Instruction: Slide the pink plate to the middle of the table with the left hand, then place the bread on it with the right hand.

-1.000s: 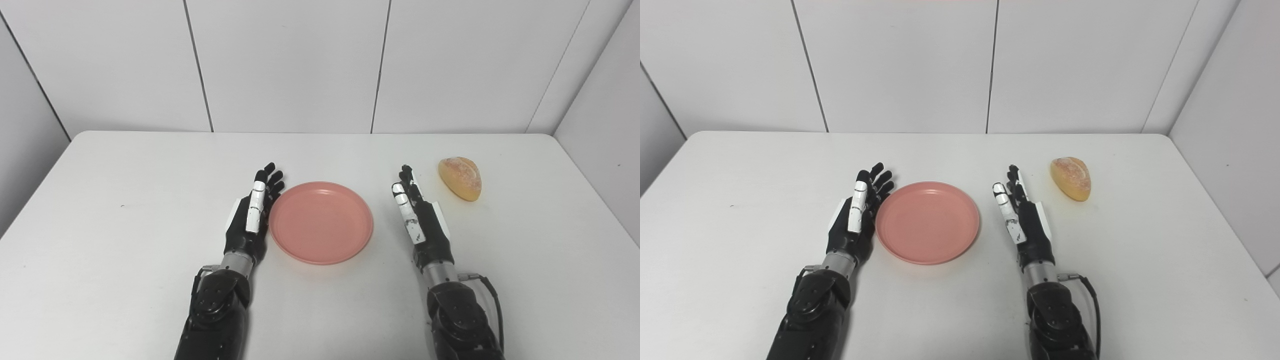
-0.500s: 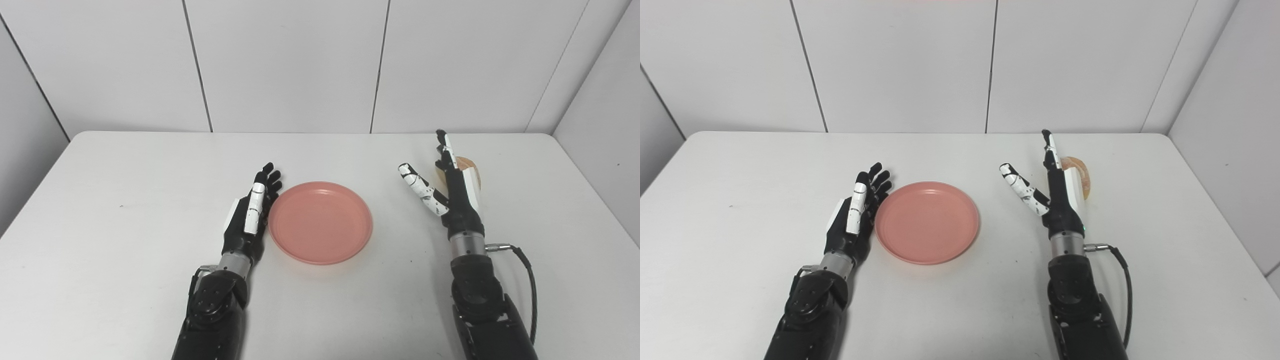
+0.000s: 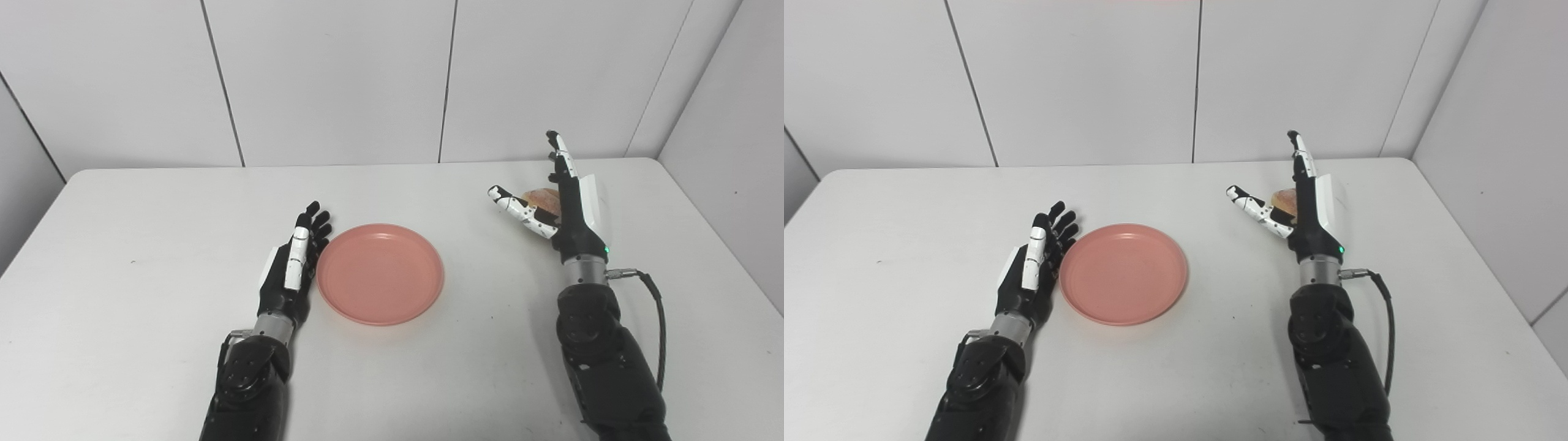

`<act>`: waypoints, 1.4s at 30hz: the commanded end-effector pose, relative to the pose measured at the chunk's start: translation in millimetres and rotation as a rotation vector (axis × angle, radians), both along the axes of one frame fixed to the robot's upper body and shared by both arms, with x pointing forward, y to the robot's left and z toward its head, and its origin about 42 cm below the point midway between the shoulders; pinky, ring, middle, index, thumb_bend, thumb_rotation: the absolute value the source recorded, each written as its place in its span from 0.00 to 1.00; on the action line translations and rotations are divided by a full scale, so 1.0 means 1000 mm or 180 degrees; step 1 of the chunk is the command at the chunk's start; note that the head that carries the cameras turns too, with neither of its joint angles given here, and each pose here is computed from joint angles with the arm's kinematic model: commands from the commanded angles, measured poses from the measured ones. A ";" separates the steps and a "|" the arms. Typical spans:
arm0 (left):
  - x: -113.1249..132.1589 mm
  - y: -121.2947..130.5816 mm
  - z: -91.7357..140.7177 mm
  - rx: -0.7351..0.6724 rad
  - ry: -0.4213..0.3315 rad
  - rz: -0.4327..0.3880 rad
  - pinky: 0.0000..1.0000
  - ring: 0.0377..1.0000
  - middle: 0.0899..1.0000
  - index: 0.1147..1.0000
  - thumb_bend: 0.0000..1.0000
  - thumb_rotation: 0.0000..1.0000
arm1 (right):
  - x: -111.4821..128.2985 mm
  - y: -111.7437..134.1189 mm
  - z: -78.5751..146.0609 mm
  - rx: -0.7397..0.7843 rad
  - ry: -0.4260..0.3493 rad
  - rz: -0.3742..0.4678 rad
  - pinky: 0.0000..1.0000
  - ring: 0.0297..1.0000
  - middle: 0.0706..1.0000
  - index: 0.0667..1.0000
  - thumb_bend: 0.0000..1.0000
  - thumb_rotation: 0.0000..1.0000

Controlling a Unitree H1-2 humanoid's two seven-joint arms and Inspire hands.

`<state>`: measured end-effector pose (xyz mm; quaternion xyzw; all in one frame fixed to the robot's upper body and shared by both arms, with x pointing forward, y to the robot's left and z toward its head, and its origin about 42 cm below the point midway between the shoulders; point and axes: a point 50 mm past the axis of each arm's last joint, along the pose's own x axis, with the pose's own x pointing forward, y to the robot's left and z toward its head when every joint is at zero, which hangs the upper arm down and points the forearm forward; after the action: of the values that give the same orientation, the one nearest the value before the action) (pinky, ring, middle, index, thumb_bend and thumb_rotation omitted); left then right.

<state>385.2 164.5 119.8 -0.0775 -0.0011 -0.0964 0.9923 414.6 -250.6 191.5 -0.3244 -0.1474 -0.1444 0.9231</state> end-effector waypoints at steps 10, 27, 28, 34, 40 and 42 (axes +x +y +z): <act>0.006 0.000 0.006 0.0002 -0.0079 -0.0048 0.97 0.95 0.95 0.95 0.64 1.00 | 0.023 -0.033 0.023 -0.0378 -0.0194 -0.0371 0.78 0.89 0.93 0.92 0.79 0.47; 0.002 -0.001 0.009 0.0028 -0.0079 -0.0042 0.97 0.95 0.94 0.94 0.64 1.00 | 0.043 -0.048 -0.001 -0.0701 0.0319 -0.0408 0.71 0.82 0.87 0.88 0.79 0.34; 0.002 -0.001 0.009 0.0035 -0.0080 -0.0048 0.97 0.95 0.94 0.94 0.64 1.00 | 0.044 -0.047 -0.002 -0.0720 0.0335 -0.0405 0.71 0.82 0.87 0.88 0.79 0.33; 0.002 0.000 0.011 0.0007 -0.0075 -0.0051 0.98 0.96 0.95 0.95 0.63 1.00 | 0.048 -0.046 -0.007 -0.0718 0.0378 -0.0404 0.66 0.77 0.84 0.83 0.73 0.23; 0.001 0.001 0.011 0.0038 -0.0070 -0.0051 0.97 0.95 0.95 0.95 0.62 1.00 | 0.049 -0.048 -0.012 -0.0541 0.0324 -0.0330 0.54 0.65 0.73 0.75 0.63 0.06; 0.001 0.001 0.012 0.0025 -0.0075 -0.0043 0.97 0.95 0.95 0.95 0.61 1.00 | 0.049 -0.049 -0.013 -0.0462 0.0286 -0.0337 0.48 0.58 0.65 0.70 0.59 0.01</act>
<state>383.3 167.7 122.8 -0.0729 -0.0006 -0.0988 0.9924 448.4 -298.6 145.3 -0.4171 -0.0382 -0.1504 0.8955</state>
